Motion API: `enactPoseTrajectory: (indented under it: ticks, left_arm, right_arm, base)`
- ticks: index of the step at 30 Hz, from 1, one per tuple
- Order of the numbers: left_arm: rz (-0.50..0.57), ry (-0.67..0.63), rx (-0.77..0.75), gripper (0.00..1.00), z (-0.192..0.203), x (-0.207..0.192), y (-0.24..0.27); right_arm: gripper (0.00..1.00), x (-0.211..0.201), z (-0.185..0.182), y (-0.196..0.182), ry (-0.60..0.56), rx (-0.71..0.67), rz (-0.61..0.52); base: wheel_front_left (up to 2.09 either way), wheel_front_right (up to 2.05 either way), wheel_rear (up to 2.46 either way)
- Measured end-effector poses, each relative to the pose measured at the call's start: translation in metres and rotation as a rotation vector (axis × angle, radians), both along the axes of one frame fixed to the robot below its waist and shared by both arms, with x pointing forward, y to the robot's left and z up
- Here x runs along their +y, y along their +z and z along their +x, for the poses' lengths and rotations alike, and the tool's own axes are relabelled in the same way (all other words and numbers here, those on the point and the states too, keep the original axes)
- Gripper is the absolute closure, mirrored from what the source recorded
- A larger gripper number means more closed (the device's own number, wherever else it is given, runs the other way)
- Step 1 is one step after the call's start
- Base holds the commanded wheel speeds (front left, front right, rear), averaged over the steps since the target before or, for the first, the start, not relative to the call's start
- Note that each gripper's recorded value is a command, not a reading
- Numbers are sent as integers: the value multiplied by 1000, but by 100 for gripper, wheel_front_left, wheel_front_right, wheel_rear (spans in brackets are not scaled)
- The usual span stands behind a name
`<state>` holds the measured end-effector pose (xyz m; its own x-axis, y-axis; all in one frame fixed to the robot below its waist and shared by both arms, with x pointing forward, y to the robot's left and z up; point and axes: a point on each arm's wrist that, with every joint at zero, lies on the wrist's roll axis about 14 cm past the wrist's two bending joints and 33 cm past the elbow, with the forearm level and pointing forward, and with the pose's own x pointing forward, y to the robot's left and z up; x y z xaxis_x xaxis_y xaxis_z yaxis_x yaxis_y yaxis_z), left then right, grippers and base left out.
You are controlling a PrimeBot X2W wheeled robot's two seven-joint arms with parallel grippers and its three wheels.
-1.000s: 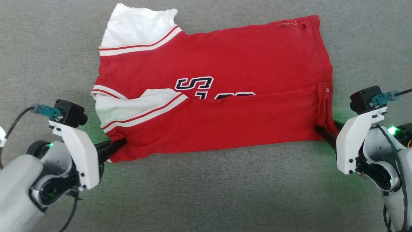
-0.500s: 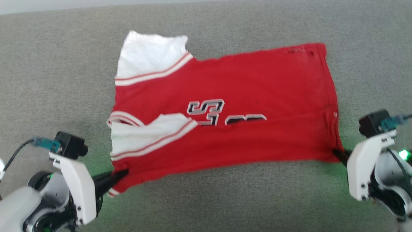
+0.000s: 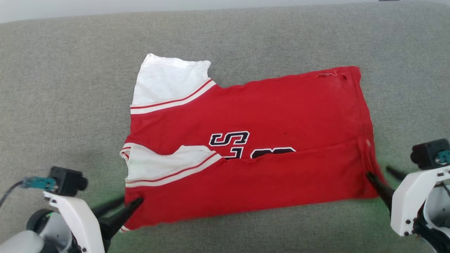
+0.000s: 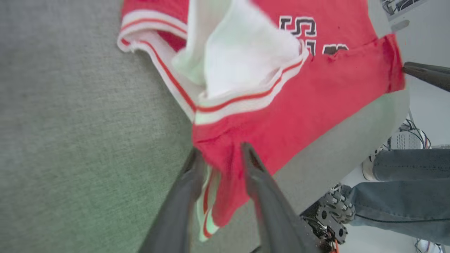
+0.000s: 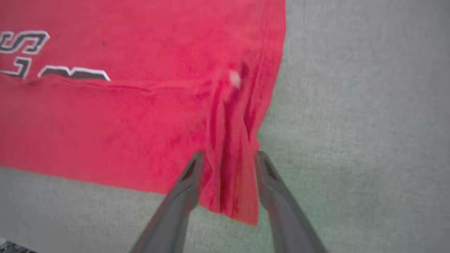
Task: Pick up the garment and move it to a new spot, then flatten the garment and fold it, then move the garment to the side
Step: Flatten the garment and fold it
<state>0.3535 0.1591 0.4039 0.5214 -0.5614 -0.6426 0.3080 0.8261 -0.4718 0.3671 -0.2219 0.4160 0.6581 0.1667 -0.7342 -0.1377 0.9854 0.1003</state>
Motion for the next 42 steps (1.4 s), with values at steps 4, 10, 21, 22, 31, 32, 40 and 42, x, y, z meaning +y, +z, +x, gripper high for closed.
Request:
enactPoseTrajectory:
  ticks: [4,10,21,22,31,32,40,42]
  left_arm:
    - [-5,83,-118,0,24,9,14]
    - [-5,231,-339,0,66,28,37]
    - [30,204,-601,0,177,18,80]
    - [31,195,-598,0,188,14,81]
    - [213,15,-351,0,248,-13,36]
    - [241,5,-314,0,252,-12,30]
    - [332,-75,19,0,250,-17,-27]
    - [327,-85,41,0,253,-20,-27]
  right_arm:
    - [0,2,19,27,-24,-186,5]
    - [0,12,39,61,-39,-477,-4]
    - [0,5,49,91,-207,-781,34]
    - [0,2,48,90,-222,-790,33]
    - [0,-19,38,71,-298,-740,5]
    - [0,-20,37,68,-304,-731,3]
    - [0,-25,37,51,-320,-681,-8]
    - [0,-26,38,48,-322,-674,-12]
  base:
    - [0,0,0]
    - [0,0,0]
    - [0,0,0]
    - [0,0,0]
    - [0,0,0]
    - [0,0,0]
    - [0,0,0]
    - [0,0,0]
